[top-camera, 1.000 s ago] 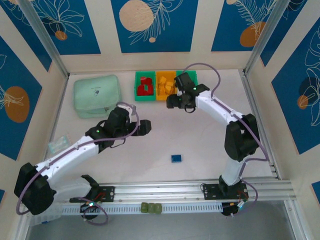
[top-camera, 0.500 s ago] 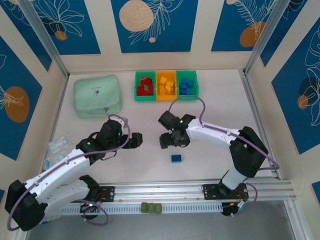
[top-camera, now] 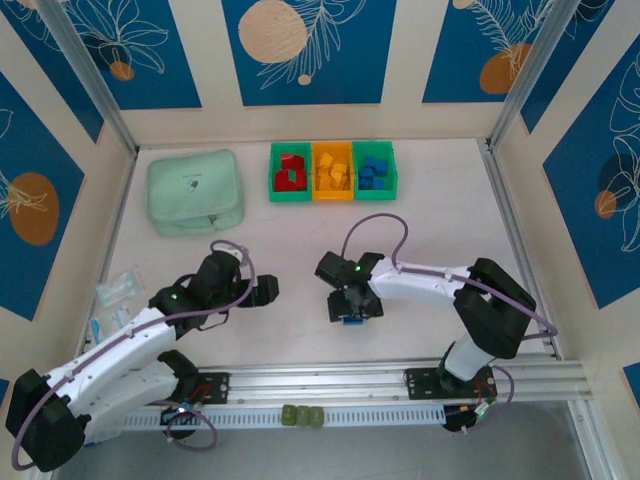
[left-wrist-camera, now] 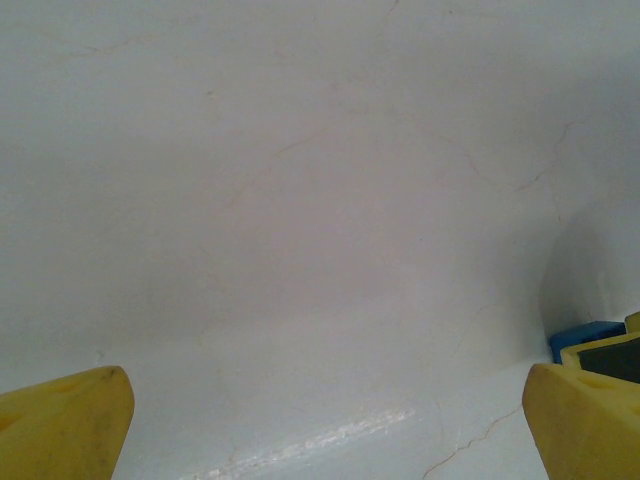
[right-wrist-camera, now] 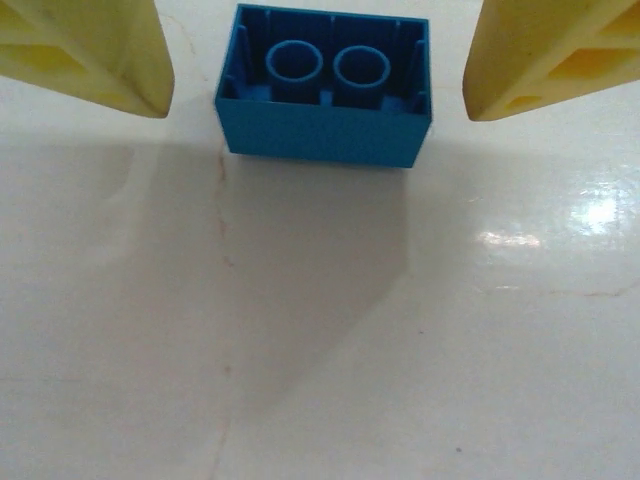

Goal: Sort the legos into containers by color
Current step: Pick up the lego from the bottom-center of the table, then place the lego in the container.

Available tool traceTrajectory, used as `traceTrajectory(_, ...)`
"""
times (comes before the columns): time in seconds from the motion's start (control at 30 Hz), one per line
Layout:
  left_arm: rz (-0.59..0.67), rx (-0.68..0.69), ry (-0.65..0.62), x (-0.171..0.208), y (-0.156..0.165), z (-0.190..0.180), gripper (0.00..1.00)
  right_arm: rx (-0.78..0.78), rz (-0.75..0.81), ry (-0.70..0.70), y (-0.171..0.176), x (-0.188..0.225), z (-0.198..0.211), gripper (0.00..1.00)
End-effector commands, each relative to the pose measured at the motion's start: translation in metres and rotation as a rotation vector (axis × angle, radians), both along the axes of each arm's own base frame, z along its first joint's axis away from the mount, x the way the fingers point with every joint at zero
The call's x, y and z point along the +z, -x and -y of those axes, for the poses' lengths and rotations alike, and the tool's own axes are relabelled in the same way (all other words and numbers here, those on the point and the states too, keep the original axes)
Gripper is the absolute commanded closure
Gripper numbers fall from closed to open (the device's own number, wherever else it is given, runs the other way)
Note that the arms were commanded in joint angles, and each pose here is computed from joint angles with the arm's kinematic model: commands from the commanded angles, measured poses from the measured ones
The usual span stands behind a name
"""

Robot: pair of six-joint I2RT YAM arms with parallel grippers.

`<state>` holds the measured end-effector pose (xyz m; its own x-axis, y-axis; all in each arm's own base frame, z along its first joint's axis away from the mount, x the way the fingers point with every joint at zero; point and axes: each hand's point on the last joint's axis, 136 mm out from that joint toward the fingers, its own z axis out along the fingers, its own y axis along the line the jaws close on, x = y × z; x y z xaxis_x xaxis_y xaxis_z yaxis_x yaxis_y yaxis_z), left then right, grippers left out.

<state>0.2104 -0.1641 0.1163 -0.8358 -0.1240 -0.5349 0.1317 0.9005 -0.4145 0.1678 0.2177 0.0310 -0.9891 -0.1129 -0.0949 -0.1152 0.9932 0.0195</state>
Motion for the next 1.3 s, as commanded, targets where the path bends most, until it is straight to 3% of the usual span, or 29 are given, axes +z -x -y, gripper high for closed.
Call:
traceTrajectory(0.0, 0.009, 0.028, 0.013, 0.002, -0.003, -0.003, 0.01, -0.027, -0.018, -0.003, 0.004, -0.006, -0.003, 0.27)
traceTrajectory(0.43, 0.019, 0.025, 0.016, 0.004, -0.006, -0.001, 0.01, -0.029, -0.031, 0.028, 0.005, -0.015, 0.002, 0.48)
traceTrajectory(0.7, 0.037, 0.009, 0.022, 0.013, -0.012, 0.005, 0.01, -0.029, 0.043, -0.049, -0.014, 0.017, -0.002, 0.54)
traceTrajectory(0.9, 0.072, -0.015, 0.042, 0.027, -0.025, 0.018, 0.01, -0.037, 0.154, -0.129, -0.061, 0.054, 0.002, 0.54)
traceTrajectory(1.27, 0.148, -0.077, 0.060, 0.065, -0.068, 0.055, 0.01, -0.141, 0.438, -0.193, -0.206, 0.126, 0.044, 0.53)
